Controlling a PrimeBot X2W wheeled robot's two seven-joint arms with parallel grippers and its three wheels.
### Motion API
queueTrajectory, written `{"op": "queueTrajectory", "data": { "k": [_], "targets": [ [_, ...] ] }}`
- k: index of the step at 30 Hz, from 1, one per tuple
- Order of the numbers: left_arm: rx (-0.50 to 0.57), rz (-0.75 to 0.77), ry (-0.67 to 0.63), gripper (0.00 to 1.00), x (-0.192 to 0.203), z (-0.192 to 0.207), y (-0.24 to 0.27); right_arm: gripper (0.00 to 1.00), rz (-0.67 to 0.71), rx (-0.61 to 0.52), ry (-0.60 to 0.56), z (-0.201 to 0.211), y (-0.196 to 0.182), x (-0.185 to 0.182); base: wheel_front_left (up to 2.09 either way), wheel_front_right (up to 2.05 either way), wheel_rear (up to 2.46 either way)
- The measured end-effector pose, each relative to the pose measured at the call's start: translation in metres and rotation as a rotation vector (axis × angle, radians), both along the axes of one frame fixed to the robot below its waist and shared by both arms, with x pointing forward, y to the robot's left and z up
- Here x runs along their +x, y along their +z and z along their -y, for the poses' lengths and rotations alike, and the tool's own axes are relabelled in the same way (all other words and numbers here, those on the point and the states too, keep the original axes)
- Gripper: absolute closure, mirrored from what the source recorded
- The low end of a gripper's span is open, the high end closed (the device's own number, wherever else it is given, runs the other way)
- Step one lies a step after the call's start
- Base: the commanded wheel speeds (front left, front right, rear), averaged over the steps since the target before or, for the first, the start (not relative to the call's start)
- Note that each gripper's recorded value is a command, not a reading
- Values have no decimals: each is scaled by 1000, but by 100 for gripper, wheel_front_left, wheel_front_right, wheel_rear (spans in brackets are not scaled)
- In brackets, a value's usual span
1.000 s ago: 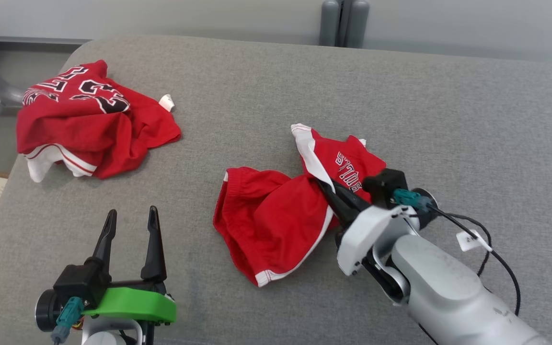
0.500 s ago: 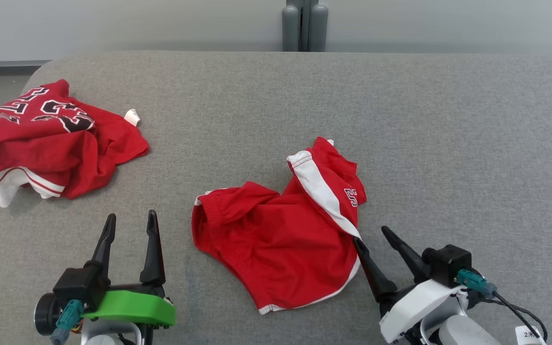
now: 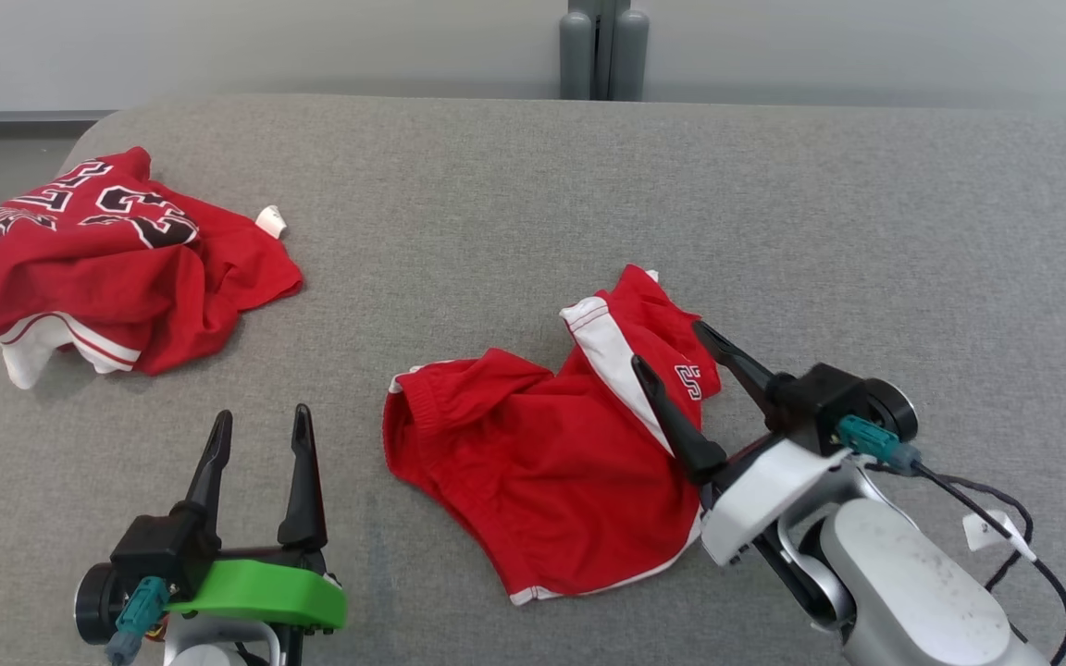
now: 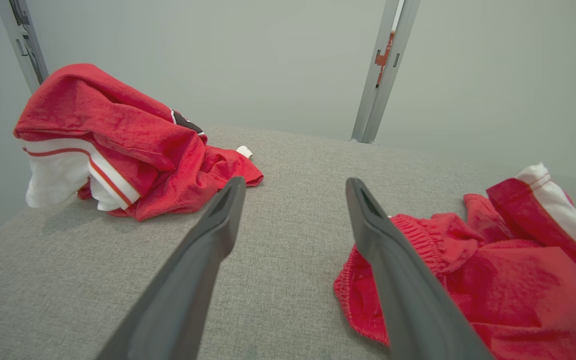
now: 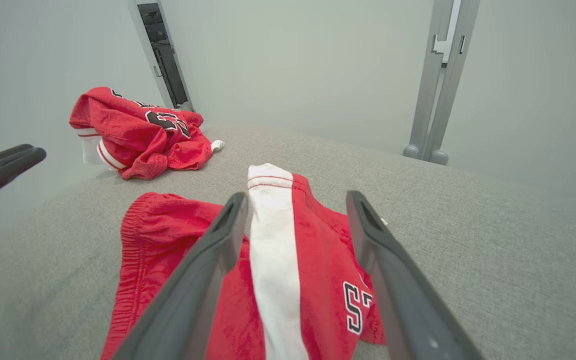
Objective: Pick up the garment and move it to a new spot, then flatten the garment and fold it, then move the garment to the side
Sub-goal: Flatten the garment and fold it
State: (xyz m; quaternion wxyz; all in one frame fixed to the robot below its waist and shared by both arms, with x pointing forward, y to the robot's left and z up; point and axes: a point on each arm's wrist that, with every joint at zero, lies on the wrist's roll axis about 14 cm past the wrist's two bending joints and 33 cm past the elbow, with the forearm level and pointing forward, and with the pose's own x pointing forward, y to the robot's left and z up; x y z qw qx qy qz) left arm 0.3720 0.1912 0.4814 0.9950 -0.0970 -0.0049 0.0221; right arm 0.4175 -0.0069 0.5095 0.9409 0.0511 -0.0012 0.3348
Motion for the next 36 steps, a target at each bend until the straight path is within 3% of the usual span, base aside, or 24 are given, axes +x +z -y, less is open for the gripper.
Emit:
{"op": "queueTrajectory", "data": {
  "k": [12,13,14,15,20,24,32,33,34,36],
  "targets": [
    [-4,-14,41,0,-8,-11,-3,0,-75,-152,100,-48,-30,26,0,0,0],
    [-4,-16,43,0,-9,-12,-3,29,-85,-158,98,-48,-34,28,0,0,0],
    [-3,-18,46,0,-9,-13,-4,70,-96,-165,97,-49,-38,30,0,0,0],
    [-2,-21,49,0,-10,-13,-5,100,-97,-160,92,-49,-40,32,0,0,0],
    [-1,-30,49,0,-9,-12,-8,100,-75,-104,47,-41,-34,42,0,0,0],
    [-7,-29,21,0,-5,-3,-8,100,-97,12,-96,3,-28,49,0,0,0],
    [-16,-27,-51,0,3,20,-9,100,-184,152,-384,104,-47,22,0,0,0],
    [-16,-26,-61,0,5,23,-9,96,-212,167,-417,114,-55,14,0,0,0],
    [-15,-25,-74,0,6,26,-9,64,-232,185,-445,121,-60,7,0,0,0],
    [-14,-23,-92,0,8,32,-9,52,-246,183,-469,129,-65,-2,0,0,0]
  ]
}}
